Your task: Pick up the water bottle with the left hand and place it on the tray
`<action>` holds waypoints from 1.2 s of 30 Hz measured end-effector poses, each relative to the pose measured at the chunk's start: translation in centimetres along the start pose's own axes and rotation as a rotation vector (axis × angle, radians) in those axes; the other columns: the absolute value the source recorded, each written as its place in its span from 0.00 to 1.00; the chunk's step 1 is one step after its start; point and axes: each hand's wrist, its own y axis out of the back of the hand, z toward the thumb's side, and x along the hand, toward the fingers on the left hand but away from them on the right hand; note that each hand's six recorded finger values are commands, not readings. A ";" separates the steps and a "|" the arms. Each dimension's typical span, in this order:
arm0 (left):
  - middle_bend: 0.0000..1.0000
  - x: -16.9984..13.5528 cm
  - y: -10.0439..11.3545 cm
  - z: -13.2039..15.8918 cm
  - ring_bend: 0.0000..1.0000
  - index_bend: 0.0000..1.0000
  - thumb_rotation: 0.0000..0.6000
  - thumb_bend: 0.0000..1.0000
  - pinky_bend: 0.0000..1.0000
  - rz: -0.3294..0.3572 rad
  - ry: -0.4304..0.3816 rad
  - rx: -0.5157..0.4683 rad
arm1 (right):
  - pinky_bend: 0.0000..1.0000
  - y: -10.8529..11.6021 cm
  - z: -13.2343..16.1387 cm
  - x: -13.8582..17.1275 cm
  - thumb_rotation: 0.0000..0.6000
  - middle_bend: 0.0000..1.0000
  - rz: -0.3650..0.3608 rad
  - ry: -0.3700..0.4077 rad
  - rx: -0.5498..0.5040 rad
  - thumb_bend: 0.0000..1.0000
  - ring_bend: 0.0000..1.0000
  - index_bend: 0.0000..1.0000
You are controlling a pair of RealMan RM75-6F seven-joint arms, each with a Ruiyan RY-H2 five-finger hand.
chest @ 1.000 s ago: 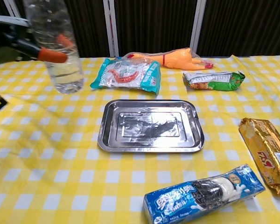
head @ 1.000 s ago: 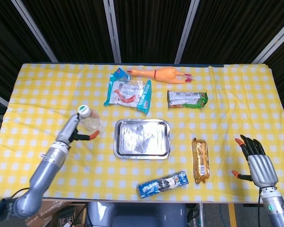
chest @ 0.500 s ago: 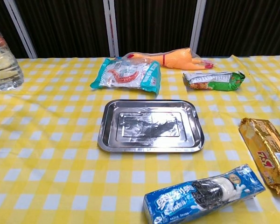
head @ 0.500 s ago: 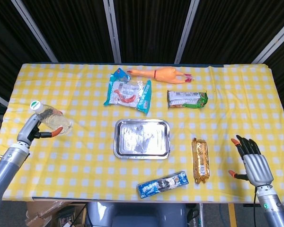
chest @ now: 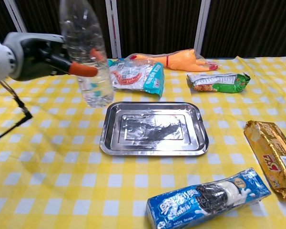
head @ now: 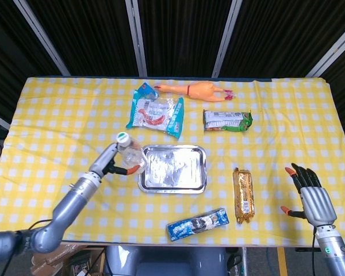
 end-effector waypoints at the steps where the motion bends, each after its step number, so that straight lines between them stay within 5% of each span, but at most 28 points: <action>1: 0.49 0.4 -1.1 0.3 0.01 0.50 1.00 0.48 0.07 -0.009 0.003 0.001 | 0.00 0.1 0.0 0.0 1.00 0.00 -0.001 0.000 -0.002 0.05 0.04 0.11; 7: 0.49 2.9 -7.0 1.2 0.01 0.50 1.00 0.48 0.07 -0.049 0.028 -0.002 | 0.00 0.4 -0.2 0.2 1.00 0.00 -0.008 0.001 -0.014 0.05 0.04 0.11; 12: 0.50 4.6 -9.3 1.0 0.01 0.51 1.00 0.48 0.07 -0.041 0.044 0.025 | 0.00 0.5 -0.6 0.1 1.00 0.00 -0.008 -0.010 -0.020 0.05 0.04 0.11; 29: 0.49 7.2 -11.1 -0.3 0.01 0.51 1.00 0.48 0.07 -0.002 0.060 0.028 | 0.00 -0.2 -0.9 -0.1 1.00 0.00 0.015 -0.017 -0.026 0.05 0.04 0.11; 36: 0.40 7.5 -11.7 -1.1 0.00 0.40 1.00 0.27 0.06 -0.020 0.060 0.017 | 0.00 -0.3 -0.8 -0.1 1.00 0.00 0.021 -0.011 -0.033 0.05 0.04 0.11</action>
